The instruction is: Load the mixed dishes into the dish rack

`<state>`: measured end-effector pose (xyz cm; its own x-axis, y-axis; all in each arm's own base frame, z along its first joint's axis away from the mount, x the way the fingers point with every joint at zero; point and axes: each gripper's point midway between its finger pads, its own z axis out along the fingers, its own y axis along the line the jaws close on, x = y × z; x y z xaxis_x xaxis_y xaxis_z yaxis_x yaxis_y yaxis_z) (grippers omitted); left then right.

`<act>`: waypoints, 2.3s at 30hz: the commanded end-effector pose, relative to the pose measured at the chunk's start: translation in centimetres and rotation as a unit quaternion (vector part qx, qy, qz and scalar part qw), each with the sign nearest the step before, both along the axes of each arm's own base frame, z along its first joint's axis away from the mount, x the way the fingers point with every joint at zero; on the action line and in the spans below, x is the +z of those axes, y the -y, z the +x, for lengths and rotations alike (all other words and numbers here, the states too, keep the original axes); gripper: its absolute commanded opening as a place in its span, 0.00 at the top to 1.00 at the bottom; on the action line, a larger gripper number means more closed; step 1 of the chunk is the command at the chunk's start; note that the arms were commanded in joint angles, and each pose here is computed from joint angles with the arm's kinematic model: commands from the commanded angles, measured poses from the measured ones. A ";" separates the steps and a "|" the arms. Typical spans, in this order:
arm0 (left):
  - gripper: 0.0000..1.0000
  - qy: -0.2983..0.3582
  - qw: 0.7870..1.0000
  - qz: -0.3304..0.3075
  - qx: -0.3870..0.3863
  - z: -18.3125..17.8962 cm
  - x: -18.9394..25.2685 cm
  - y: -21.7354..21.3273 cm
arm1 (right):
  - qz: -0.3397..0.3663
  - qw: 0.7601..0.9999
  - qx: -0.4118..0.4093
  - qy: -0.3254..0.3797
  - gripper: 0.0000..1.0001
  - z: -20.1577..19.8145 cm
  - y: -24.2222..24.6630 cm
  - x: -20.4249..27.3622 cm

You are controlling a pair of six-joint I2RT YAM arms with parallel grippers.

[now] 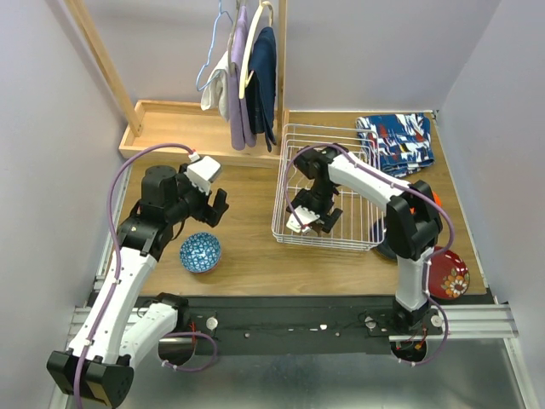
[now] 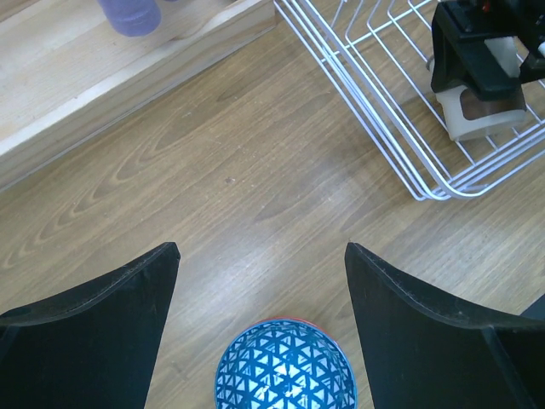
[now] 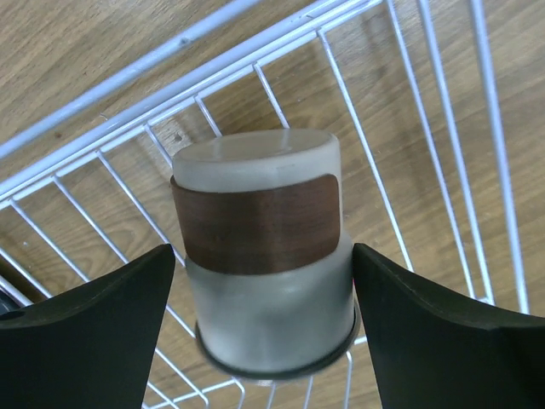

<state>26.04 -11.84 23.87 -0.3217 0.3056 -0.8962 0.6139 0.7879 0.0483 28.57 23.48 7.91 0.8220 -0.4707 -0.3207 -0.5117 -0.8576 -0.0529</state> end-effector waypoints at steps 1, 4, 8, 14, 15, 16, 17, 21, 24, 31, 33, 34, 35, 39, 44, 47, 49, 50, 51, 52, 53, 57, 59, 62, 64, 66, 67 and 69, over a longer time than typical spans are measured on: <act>0.12 0.001 1.000 -0.021 -0.001 0.0 0.3 0.2 | 0.064 0.957 0.283 0.027 0.10 -0.4 -2.2 -1.2; 0.12 -0.004 1.000 -0.026 0.000 0.3 0.2 0.2 | 0.079 0.957 0.279 0.029 0.11 -0.3 -2.9 -1.3; 0.12 -0.011 0.999 -0.038 0.002 0.6 0.2 0.4 | 0.098 0.958 0.269 0.016 0.07 -1.0 -3.3 -1.2; 0.12 -0.018 0.999 -0.041 -0.003 0.7 0.6 0.5 | 0.138 0.969 0.206 -0.003 0.16 -2.0 -4.4 1.1; 0.12 -0.020 0.999 -0.041 -0.004 0.7 0.5 0.6 | 0.137 0.974 0.179 -0.004 0.23 -2.1 -4.3 1.6; 0.12 -0.024 0.999 -0.041 -0.007 0.6 0.3 0.7 | 0.147 0.975 0.164 0.002 0.27 -1.8 -4.7 1.9; 0.12 -0.028 0.999 -0.042 -0.009 0.6 0.0 0.7 | 0.148 0.978 0.149 0.004 0.30 -1.7 -4.7 2.1; 0.12 -0.045 0.997 -0.048 -0.027 0.7 -0.6 1.4 | 0.164 0.983 0.080 0.016 0.39 -1.0 -4.6 3.3; 0.12 -0.052 0.997 -0.048 -0.041 1.2 -0.6 2.0 | 0.174 0.984 0.017 0.024 0.43 -0.3 -4.3 4.2; 0.12 -0.060 0.994 -0.023 -0.086 2.4 -1.6 3.6 | 0.300 0.901 -0.314 0.009 0.44 8.6 -6.1 10.9; 0.12 -0.068 0.992 -0.020 -0.100 2.7 -1.6 4.4 | 0.334 0.867 -0.369 0.004 0.45 11.3 -5.9 12.7; 0.06 -0.070 0.992 -0.018 -0.104 2.8 -1.6 4.7 | 0.346 0.832 -0.433 -0.024 0.45 12.6 -5.1 13.3; 0.04 -0.075 0.991 -0.016 -0.108 2.8 -1.6 5.0 | 0.383 0.809 -0.446 -0.011 0.46 14.7 -5.1 14.8; 0.04 -0.086 0.987 0.005 -0.133 2.9 -1.6 6.7 | 0.440 0.735 -0.514 -0.036 0.46 18.9 -3.9 16.7; 0.04 -0.115 0.980 0.033 -0.158 1.4 -2.8 7.8 | 0.521 0.667 -0.530 -0.052 0.46 22.2 -3.4 16.9; 0.04 -0.147 0.974 0.059 -0.162 0.2 -4.1 7.3 | 0.549 0.635 -0.537 -0.076 0.46 24.0 -3.1 15.9; 0.01 -0.157 0.969 0.093 -0.167 -0.1 -5.1 6.4 | 0.560 0.612 -0.551 -0.090 0.46 25.2 -2.4 15.3; 0.01 -0.169 0.965 0.108 -0.167 -0.7 -5.7 5.8 | 0.583 0.604 -0.537 -0.080 0.46 25.9 -2.2 16.2; 0.01 -0.174 0.963 0.119 -0.167 -0.9 -6.1 5.4 | 0.580 0.601 -0.543 -0.088 0.46 26.7 -2.1 14.7; 0.01 -0.176 0.960 0.134 -0.169 -0.8 -6.6 5.0 | 0.582 0.593 -0.548 -0.094 0.46 27.2 -1.8 14.5; 0.01 -0.183 0.957 0.143 -0.171 -1.1 -7.0 4.7 | 0.592 0.590 -0.541 -0.092 0.46 27.6 -1.7 14.8; 0.01 -0.188 0.953 0.168 -0.168 -0.5 -7.4 4.1 | 0.596 0.586 -0.538 -0.108 0.46 28.8 -1.4 12.9; 0.01 -0.193 0.951 0.177 -0.166 -0.1 -7.8 4.0 | 0.596 0.591 -0.533 -0.110 0.46 28.9 -1.4 11.6; 0.01 -0.195 0.949 0.181 -0.166 0.5 -7.8 4.3 | 0.591 0.596 -0.530 -0.118 0.46 28.9 -1.4 10.0; 0.01 -0.196 0.948 0.186 -0.169 0.7 -7.9 4.5 | 0.592 0.600 -0.526 -0.116 0.46 28.9 -1.4 9.3; 0.01 -0.198 0.946 0.189 -0.171 0.8 -8.2 4.6 | 0.588 0.609 -0.520 -0.116 0.45 28.6 -1.5 8.1; 0.01 -0.200 0.946 0.191 -0.172 0.9 -8.4 4.8 | 0.587 0.614 -0.515 -0.111 0.45 28.6 -1.5 7.7; 0.01 -0.202 0.944 0.193 -0.177 0.9 -8.5 5.0 | 0.579 0.622 -0.514 -0.114 0.43 28.4 -1.5 6.4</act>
